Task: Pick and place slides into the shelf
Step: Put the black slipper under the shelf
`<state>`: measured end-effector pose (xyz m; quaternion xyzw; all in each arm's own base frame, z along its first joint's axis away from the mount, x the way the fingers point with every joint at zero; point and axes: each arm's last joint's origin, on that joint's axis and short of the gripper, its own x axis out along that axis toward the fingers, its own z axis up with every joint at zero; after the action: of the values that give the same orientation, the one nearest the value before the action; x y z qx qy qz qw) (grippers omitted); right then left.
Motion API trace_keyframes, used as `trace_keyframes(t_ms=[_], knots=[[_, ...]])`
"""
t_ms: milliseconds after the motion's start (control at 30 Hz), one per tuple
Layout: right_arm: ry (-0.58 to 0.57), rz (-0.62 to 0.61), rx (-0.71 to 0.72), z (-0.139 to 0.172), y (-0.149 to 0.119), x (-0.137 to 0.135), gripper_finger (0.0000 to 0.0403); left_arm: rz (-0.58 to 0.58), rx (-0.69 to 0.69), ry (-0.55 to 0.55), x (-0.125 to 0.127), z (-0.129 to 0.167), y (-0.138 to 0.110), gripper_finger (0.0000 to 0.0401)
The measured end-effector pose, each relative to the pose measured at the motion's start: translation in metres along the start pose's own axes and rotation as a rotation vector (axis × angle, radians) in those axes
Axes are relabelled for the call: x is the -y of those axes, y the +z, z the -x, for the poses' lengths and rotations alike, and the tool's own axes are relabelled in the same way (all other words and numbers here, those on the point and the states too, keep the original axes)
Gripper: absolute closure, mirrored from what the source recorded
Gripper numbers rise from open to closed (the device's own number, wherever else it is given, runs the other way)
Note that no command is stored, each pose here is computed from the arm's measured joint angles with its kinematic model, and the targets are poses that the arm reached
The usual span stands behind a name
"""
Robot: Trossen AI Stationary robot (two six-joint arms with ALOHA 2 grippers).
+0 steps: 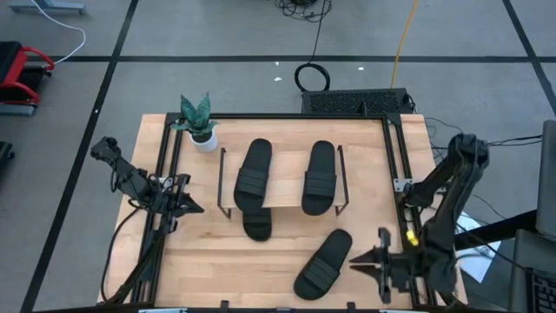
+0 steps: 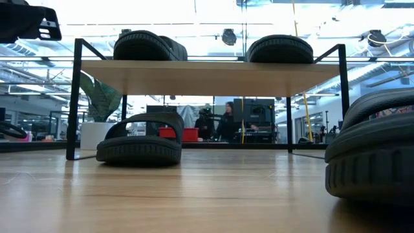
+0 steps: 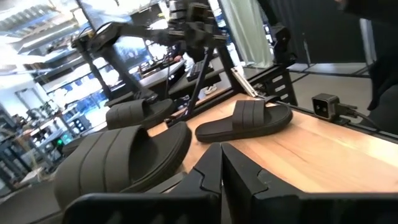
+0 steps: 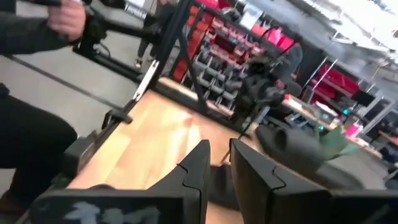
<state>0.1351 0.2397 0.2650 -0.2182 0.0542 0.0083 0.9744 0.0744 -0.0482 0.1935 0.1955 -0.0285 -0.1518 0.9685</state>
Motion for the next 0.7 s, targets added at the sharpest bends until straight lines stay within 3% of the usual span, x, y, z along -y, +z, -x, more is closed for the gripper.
trace_keyframes(t_ms=[133, 367, 700], knots=[[-0.013, -0.091, -0.017, -0.015, -0.009, -0.019, 0.0346, 0.009, -0.012, 0.03, -0.001, 0.0, 0.0, 0.0399], [0.125, -0.3, -0.053, -0.035, -0.028, -0.044, 0.0342, -0.009, -0.008, 0.051, -0.003, 0.0, 0.0, 0.0385], [0.114, -0.437, -0.197, -0.056, -0.064, -0.061, 0.0252, 0.019, -0.036, 0.097, -0.007, -0.001, -0.002, 0.0397]])
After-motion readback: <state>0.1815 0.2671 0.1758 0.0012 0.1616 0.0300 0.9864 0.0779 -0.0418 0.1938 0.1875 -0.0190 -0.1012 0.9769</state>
